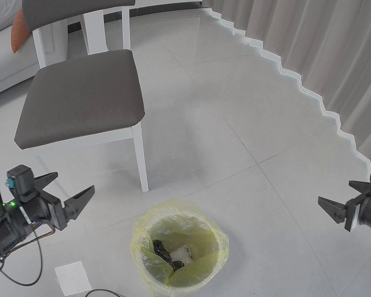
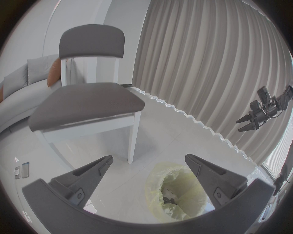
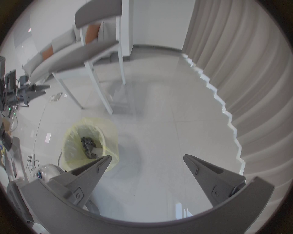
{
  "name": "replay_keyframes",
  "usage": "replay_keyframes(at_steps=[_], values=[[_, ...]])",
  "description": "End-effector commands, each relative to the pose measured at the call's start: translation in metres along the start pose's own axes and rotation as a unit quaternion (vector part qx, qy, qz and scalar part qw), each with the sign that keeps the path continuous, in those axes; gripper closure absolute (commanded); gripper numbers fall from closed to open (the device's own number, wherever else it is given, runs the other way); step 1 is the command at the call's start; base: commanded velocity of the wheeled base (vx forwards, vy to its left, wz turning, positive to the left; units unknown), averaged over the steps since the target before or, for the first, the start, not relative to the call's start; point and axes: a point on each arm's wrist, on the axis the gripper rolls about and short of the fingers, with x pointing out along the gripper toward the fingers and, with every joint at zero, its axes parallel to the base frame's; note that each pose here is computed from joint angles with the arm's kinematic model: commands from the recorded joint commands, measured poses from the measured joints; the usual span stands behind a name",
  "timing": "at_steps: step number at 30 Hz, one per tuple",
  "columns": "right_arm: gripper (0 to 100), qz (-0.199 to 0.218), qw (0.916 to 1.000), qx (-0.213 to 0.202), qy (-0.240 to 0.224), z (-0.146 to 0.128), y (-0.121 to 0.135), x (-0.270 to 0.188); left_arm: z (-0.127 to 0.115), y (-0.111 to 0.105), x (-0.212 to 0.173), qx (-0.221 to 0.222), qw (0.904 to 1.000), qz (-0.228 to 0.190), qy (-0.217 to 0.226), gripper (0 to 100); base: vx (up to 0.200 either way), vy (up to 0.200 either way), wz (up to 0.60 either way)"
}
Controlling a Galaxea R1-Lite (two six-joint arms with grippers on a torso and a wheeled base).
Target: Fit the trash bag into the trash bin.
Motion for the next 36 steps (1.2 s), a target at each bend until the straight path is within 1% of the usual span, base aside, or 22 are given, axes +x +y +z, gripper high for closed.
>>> replay_keyframes(at_steps=[1,2,3,6,10,11,12,13,15,17,20,23,24,25,27,29,30,31,32,33,34,36], values=[[0,-0.028,0.9768,0.087,-0.194,-0.08,0.015,-0.137,-0.01,0.022,-0.14,-0.013,0.9924,0.073,-0.098,0,0.0,0.0,0.0],[0,-0.028,0.9768,0.087,-0.194,-0.08,0.015,-0.137,-0.01,0.022,-0.14,-0.013,0.9924,0.073,-0.098,0,0.0,0.0,0.0],[0,-0.032,0.9666,0.108,-0.23,-0.099,0.022,-0.155,-0.016,0.023,-0.161,-0.015,0.9856,0.108,-0.129,0,0.0,0.0,0.0],[0,-0.038,0.9617,0.123,-0.242,-0.11,0.027,-0.168,-0.025,0.019,-0.178,-0.016,0.9834,0.1,-0.151,0,0.0,0.0,0.0],[0,-0.047,0.9585,0.13,-0.249,-0.122,0.035,-0.178,-0.048,0.014,-0.199,-0.02,0.9847,0.091,-0.147,0,0.0,0.0,0.0],[0,-0.043,0.9567,0.128,-0.258,-0.125,0.039,-0.18,-0.053,0.013,-0.201,-0.024,0.9859,0.098,-0.134,0,0.0,0.0,0.0],[0,-0.039,0.9556,0.128,-0.262,-0.127,0.041,-0.181,-0.054,0.013,-0.201,-0.028,0.9865,0.101,-0.126,0,0.0,0.0,0.0],[0,-0.034,0.9544,0.129,-0.267,-0.131,0.045,-0.183,-0.054,0.012,-0.202,-0.034,0.9854,0.101,-0.133,0,0.0,0.0,0.0],[0,-0.028,0.9538,0.132,-0.269,-0.138,0.049,-0.184,-0.055,0.011,-0.205,-0.041,0.9835,0.097,-0.147,0,0.0,0.0,0.0],[0,-0.023,0.9596,0.138,-0.244,-0.15,0.052,-0.181,-0.059,0.01,-0.206,-0.039,0.9846,0.088,-0.146,0,0.0,0.0,0.0],[0,-0.002,0.9619,0.155,-0.225,-0.154,0.052,-0.179,-0.058,0.009,-0.207,-0.042,0.9851,0.084,-0.144,0,0.0,0.0,0.0],[0,0.074,0.9627,0.149,-0.213,-0.164,0.05,-0.181,-0.058,0.009,-0.207,-0.045,0.9857,0.082,-0.14,0,0.0,0.0,0.0],[0,0.078,0.9628,0.148,-0.212,-0.165,0.05,-0.181,-0.059,0.009,-0.207,-0.045,0.9859,0.083,-0.139,0,0.0,0.0,0.0],[0,0.07,0.9651,0.158,-0.196,-0.171,0.052,-0.179,-0.061,0.01,-0.205,-0.046,0.9868,0.084,-0.13,0,0.0,0.0,0.0],[0,0.062,0.9672,0.161,-0.186,-0.18,0.054,-0.174,-0.066,0.011,-0.203,-0.045,0.9873,0.09,-0.123,0,0.0,0.0,0.0],[0,0.048,0.9701,0.145,-0.189,-0.192,0.056,-0.167,-0.072,0.013,-0.2,-0.037,0.9884,0.094,-0.113,0,0.0,0.0,0.0],[0,0.038,0.9707,0.139,-0.192,-0.193,0.055,-0.165,-0.074,0.013,-0.199,-0.03,0.9888,0.096,-0.109,0,0.0,0.0,0.0],[0,0.009,0.9715,0.126,-0.201,-0.195,0.054,-0.161,-0.077,0.014,-0.197,-0.013,0.9894,0.103,-0.102,0,0.0,0.0,0.0],[0,0.009,0.9715,0.126,-0.201,-0.195,0.054,-0.161,-0.077,0.014,-0.197,-0.013,0.9894,0.103,-0.102,0,0.0,0.0,0.0],[0,-0.037,0.9697,0.105,-0.217,-0.199,0.052,-0.156,-0.081,0.016,-0.195,0.013,0.9868,0.127,-0.1,0,0.0,0.0,0.0],[0,-0.053,0.9668,0.103,-0.228,-0.197,0.051,-0.157,-0.081,0.017,-0.195,0.018,0.9844,0.139,-0.106,0,0.0,0.0,0.0],[0,-0.092,0.964,0.111,-0.224,-0.197,0.049,-0.157,-0.082,0.018,-0.194,0.023,0.9809,0.16,-0.108,0,0.0,0.0,0.0]])
